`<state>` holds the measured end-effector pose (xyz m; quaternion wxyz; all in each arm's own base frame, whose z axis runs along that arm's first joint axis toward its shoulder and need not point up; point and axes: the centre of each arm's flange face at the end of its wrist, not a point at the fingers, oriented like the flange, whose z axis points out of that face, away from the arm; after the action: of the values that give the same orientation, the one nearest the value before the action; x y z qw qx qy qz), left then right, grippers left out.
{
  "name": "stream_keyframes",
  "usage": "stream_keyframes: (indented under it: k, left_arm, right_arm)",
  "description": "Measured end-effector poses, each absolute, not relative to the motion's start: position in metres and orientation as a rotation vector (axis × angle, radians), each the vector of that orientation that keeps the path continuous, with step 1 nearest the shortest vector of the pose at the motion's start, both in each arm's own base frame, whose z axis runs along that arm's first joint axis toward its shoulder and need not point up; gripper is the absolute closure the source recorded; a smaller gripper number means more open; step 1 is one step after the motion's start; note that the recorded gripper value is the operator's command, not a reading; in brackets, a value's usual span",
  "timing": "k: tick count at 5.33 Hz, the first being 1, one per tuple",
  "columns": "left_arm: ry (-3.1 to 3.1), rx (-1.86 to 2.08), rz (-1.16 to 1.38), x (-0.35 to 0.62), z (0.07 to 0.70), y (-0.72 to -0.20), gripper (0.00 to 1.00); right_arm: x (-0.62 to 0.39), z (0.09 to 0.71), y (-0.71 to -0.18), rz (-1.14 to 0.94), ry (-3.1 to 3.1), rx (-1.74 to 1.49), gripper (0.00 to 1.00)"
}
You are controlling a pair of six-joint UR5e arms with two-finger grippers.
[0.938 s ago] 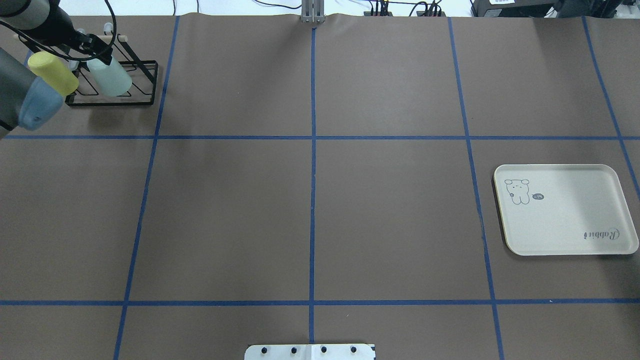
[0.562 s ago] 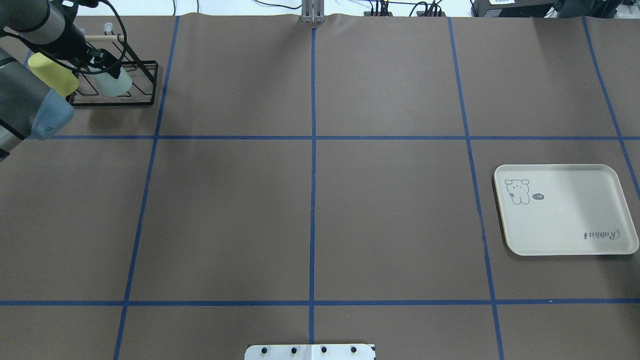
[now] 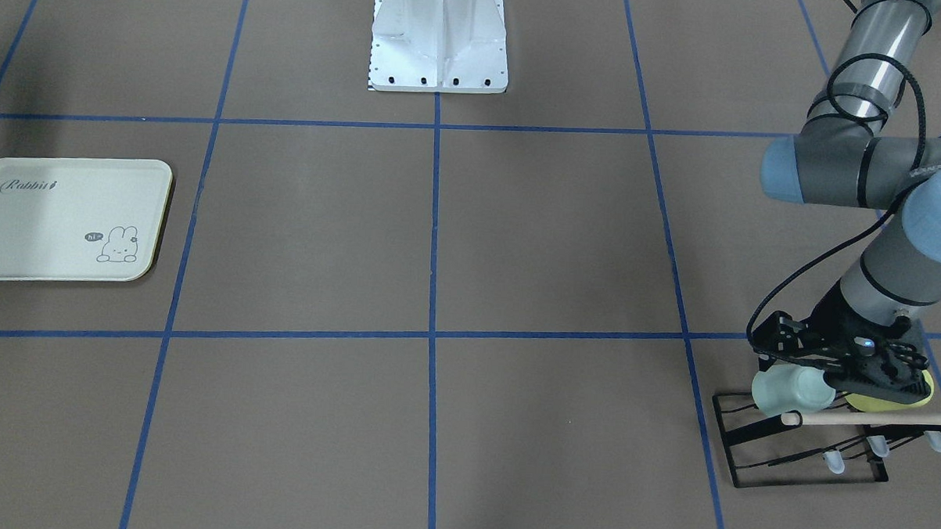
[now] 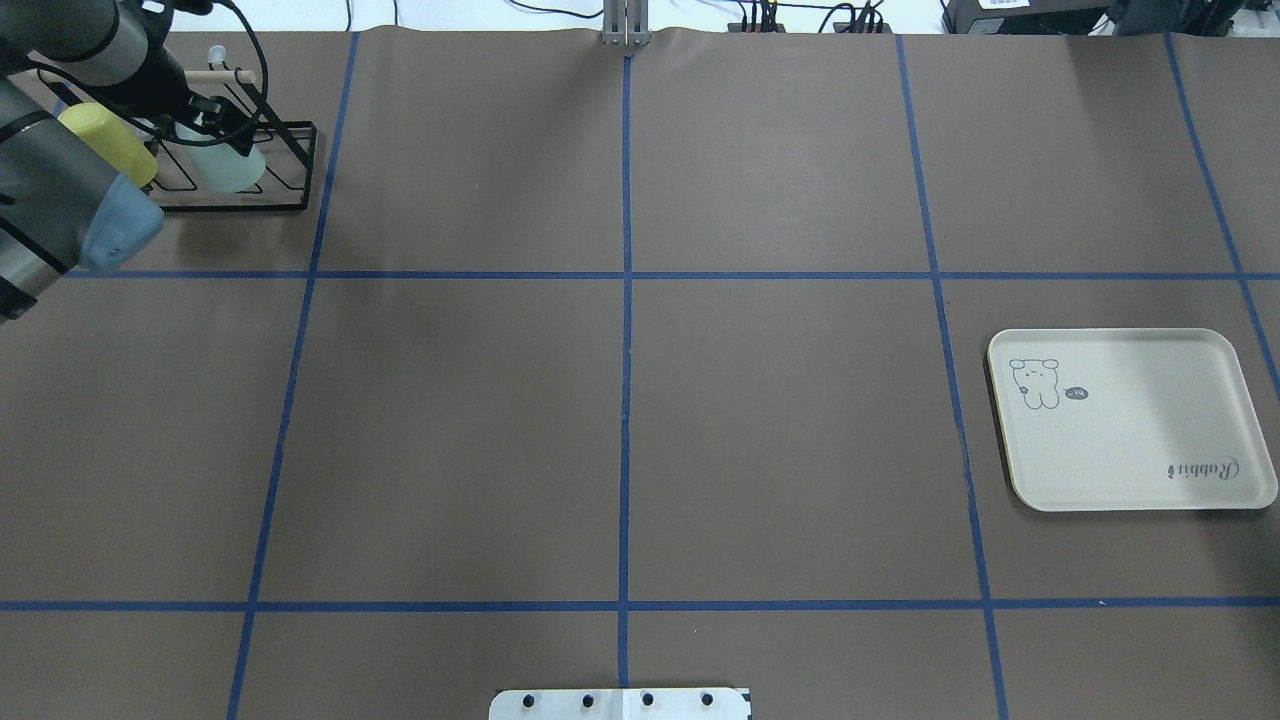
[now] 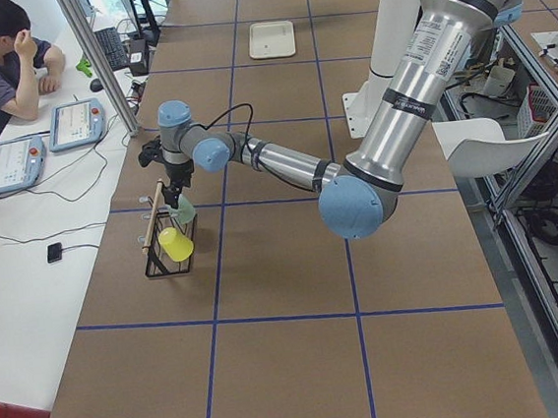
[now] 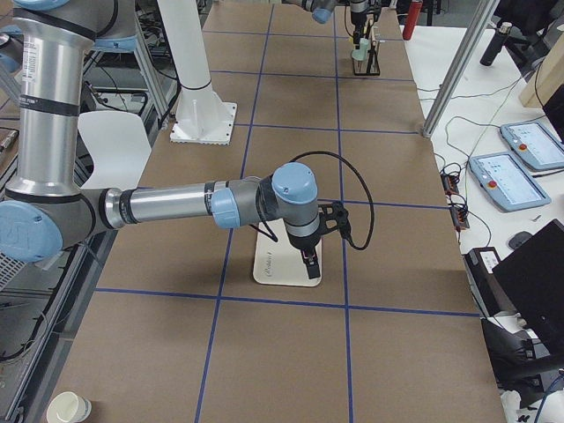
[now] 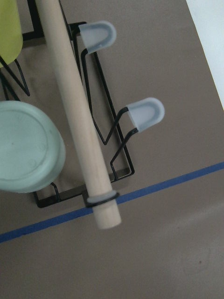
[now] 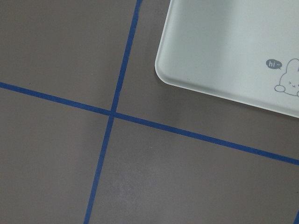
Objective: Left arm grabs green cup and hands to right arm on tray
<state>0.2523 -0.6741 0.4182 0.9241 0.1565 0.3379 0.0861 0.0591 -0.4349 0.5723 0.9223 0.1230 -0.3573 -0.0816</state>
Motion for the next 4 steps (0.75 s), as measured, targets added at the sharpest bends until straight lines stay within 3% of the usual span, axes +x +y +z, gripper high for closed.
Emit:
stream_keyframes:
  k: [2,4]
  left_arm:
    - [0.686,0.310,0.182,0.2554,0.4245,-0.6799,0.01]
    - [0.681,0.304,0.183,0.2559,0.4290,-0.6811,0.12]
  right_arm:
    - [0.0588,0.5721,-0.4349,-0.169,-0.735,0.253,0.00]
    - [0.0588,0.5718,-0.4352,-0.171,-0.734,0.254,0.00]
